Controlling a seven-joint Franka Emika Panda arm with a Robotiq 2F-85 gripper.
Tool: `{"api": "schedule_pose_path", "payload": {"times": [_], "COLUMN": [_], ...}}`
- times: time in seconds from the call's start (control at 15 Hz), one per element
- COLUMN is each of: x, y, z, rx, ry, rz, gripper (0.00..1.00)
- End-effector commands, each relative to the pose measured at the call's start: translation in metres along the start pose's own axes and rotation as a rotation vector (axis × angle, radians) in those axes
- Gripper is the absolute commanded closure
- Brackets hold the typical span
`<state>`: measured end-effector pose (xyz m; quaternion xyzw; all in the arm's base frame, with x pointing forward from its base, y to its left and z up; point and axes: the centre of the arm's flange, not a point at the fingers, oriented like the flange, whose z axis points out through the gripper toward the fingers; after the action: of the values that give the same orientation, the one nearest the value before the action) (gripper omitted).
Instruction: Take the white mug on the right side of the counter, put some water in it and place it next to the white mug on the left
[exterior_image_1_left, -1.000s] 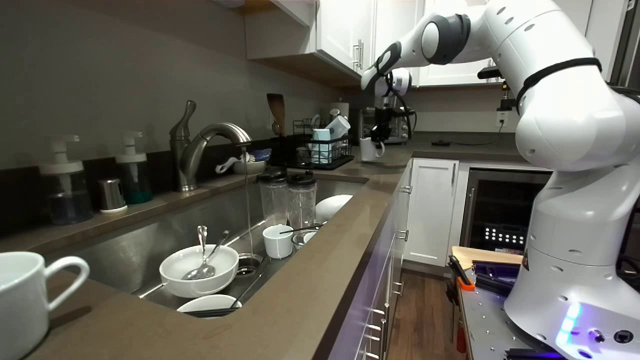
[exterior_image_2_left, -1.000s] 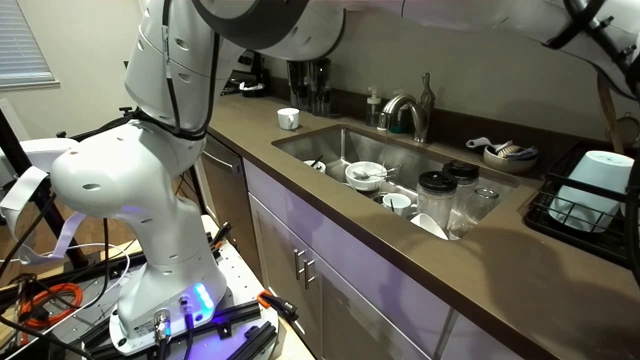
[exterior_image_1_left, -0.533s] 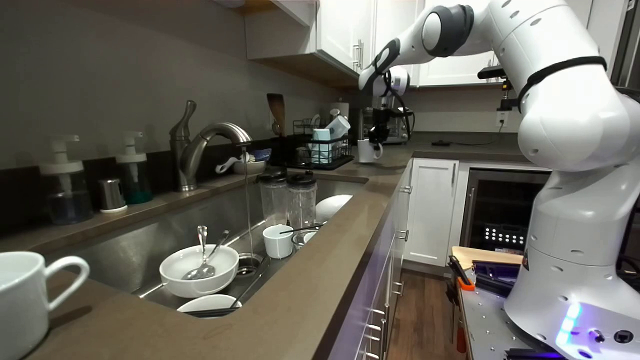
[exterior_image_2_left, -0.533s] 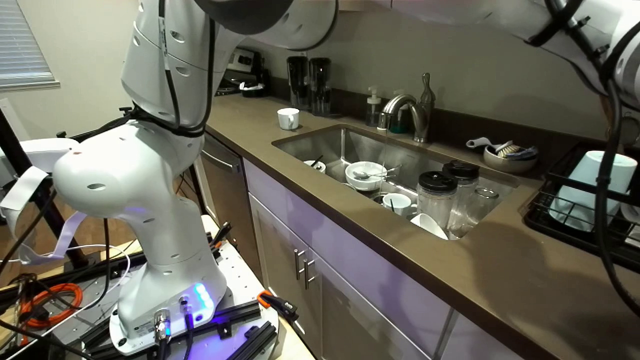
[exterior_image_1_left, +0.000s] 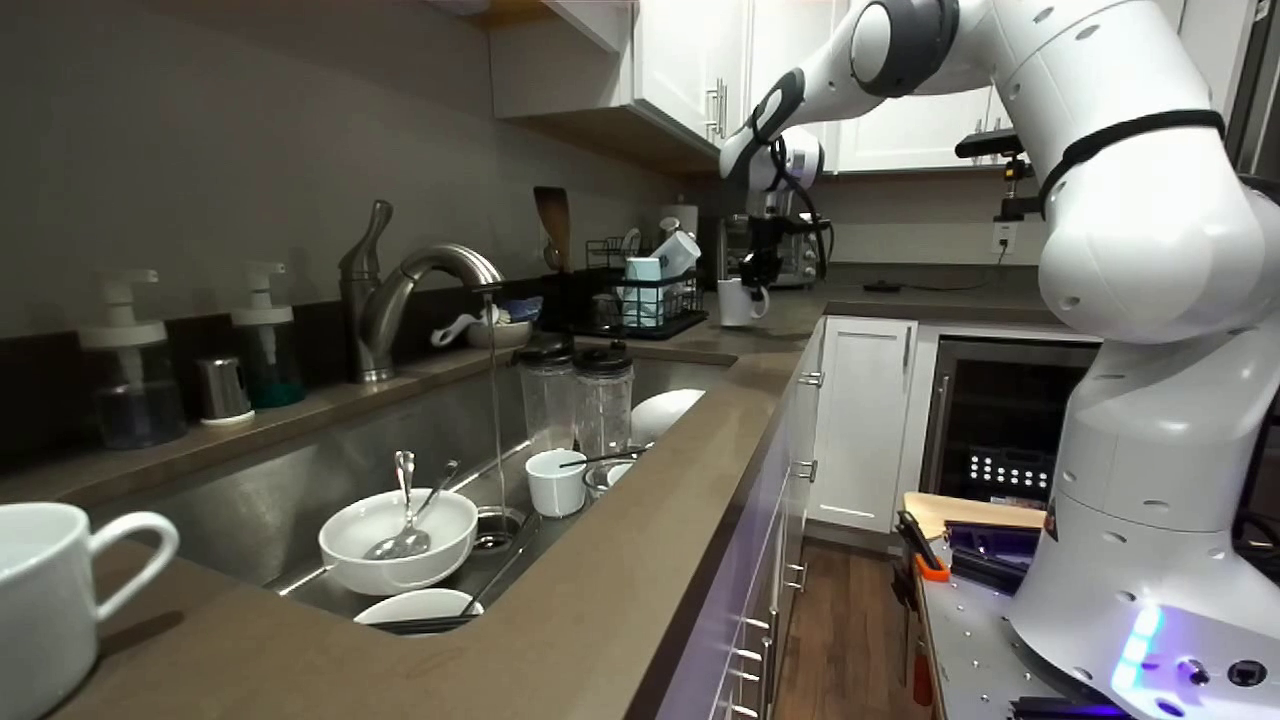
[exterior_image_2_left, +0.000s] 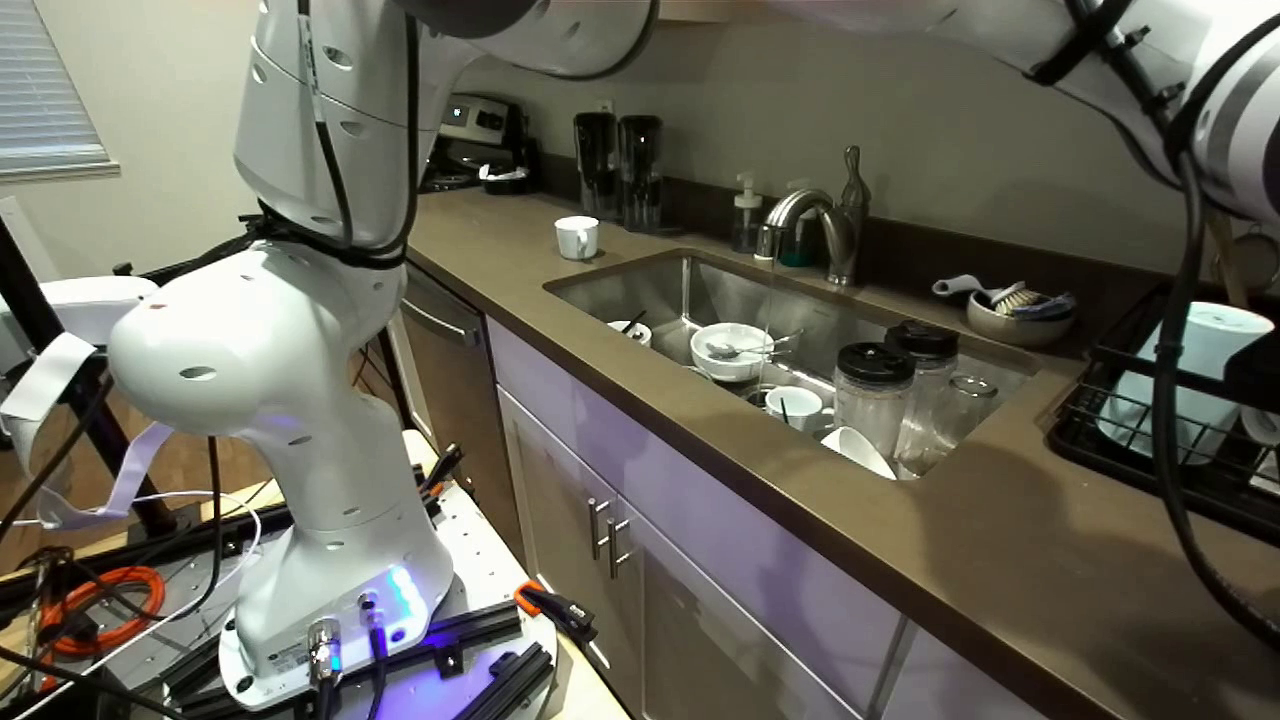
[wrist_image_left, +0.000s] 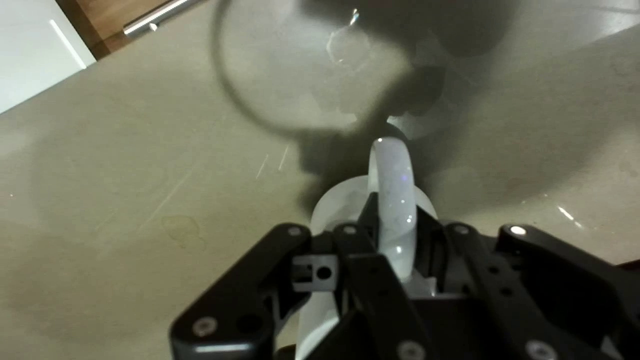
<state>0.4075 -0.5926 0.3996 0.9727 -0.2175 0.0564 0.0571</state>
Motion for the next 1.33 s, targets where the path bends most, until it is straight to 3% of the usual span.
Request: {"api": "schedule_pose_path", "payload": {"times": [0.0,1.27], "x": [-0.004,0.001], "y": [-0.005,-0.019], "z": [0.0,-0.035], "rx": [0.003,-0.007], "ry": [0.002,0.032], "rz": [-0.002,-0.067], "gripper": [0.94,0.94]}}
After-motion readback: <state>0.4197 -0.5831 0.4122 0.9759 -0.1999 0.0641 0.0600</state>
